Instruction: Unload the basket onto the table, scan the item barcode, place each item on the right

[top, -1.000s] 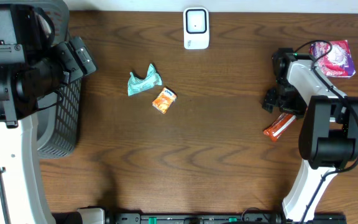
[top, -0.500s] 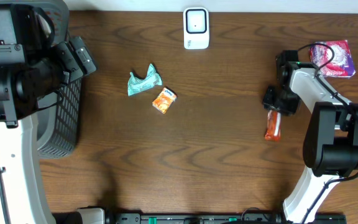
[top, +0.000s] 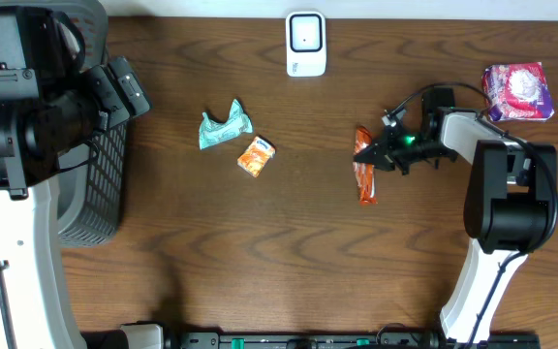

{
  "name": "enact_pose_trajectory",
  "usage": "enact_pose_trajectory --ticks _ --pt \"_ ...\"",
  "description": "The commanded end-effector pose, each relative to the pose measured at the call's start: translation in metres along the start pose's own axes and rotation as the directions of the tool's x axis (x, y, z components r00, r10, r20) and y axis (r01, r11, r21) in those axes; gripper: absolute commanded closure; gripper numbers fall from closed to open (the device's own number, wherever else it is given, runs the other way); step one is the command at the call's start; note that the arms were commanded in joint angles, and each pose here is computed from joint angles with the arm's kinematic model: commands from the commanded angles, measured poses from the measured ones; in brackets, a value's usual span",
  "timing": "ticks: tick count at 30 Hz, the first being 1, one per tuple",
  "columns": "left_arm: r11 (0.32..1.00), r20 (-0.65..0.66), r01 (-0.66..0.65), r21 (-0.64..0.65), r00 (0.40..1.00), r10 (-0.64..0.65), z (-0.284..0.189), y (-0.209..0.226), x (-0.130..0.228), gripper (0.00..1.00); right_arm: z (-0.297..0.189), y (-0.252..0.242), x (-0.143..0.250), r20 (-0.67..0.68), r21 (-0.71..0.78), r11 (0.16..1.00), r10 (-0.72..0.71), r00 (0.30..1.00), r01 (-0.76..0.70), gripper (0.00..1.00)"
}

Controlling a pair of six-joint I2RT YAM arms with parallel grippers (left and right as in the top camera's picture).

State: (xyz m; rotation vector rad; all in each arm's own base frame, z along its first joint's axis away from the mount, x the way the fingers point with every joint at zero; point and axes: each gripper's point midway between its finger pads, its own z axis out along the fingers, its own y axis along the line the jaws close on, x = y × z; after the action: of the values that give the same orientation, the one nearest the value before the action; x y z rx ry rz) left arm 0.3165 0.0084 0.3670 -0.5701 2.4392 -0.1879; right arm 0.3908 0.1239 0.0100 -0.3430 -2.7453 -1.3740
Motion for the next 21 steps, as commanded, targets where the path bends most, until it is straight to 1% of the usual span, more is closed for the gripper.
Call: enact_pose_trajectory --ticks 1,3,7,8,9,10,11,12,13,15,17,19,21 --pt "1.0 -0.003 -0.01 -0.013 1.0 0.01 0.003 0.003 0.0 0.02 -0.01 0.065 0.007 -0.047 -0.353 0.933 -0.094 0.994 0.071 0.99" --pt "1.0 -0.004 -0.01 -0.013 1.0 0.01 0.003 0.003 0.0 0.02 -0.01 0.065 0.006 -0.044 -0.355 0.932 -0.098 0.994 0.076 0.99" --pt "1.0 -0.004 -0.01 -0.013 1.0 0.01 0.003 0.003 0.0 0.02 -0.003 0.048 0.008 -0.044 -0.278 0.959 -0.073 0.996 0.058 0.99" --pt "1.0 -0.004 -0.01 -0.013 1.0 0.01 0.003 0.003 0.0 0.02 -0.001 0.039 0.009 -0.044 -0.233 0.971 -0.057 0.997 0.046 0.99" --pt "1.0 -0.003 -0.01 -0.013 1.0 0.01 0.003 0.003 0.0 0.02 0.004 0.007 0.008 -0.035 -0.056 0.998 0.007 0.999 -0.009 0.98" --pt "1.0 -0.004 -0.01 -0.013 1.0 0.01 0.003 0.003 0.0 0.02 0.003 -0.016 0.008 -0.018 0.073 0.996 0.058 0.998 -0.056 0.93" --pt "1.0 -0.004 -0.01 -0.013 1.0 0.01 0.003 0.003 0.0 0.02 0.0 -0.036 0.008 0.005 0.188 0.977 0.099 0.995 -0.098 0.87" --pt "1.0 -0.004 -0.01 -0.013 1.0 0.01 0.003 0.003 0.0 0.02 -0.003 -0.049 0.008 0.023 0.262 0.957 0.118 0.993 -0.12 0.78" --pt "1.0 -0.004 -0.01 -0.013 1.0 0.01 0.003 0.003 0.0 0.02 -0.008 -0.061 0.008 0.036 0.327 0.936 0.125 0.992 -0.13 0.73" --pt "1.0 -0.004 -0.01 -0.013 1.0 0.01 0.003 0.003 0.0 0.02 -0.017 -0.069 0.007 0.05 0.388 0.911 0.134 0.99 -0.143 0.67" --pt "1.0 -0.004 -0.01 -0.013 1.0 0.01 0.003 0.003 0.0 0.02 -0.032 -0.073 0.004 0.069 0.449 0.88 0.142 0.987 -0.158 0.63" --pt "1.0 -0.004 -0.01 -0.013 1.0 0.01 0.003 0.003 0.0 0.02 -0.049 -0.07 -0.002 0.089 0.505 0.848 0.133 0.987 -0.159 0.61" --pt "1.0 -0.004 -0.01 -0.013 1.0 0.01 0.003 0.003 0.0 0.02 -0.073 -0.057 -0.009 0.103 0.57 0.809 0.1 0.99 -0.141 0.58"
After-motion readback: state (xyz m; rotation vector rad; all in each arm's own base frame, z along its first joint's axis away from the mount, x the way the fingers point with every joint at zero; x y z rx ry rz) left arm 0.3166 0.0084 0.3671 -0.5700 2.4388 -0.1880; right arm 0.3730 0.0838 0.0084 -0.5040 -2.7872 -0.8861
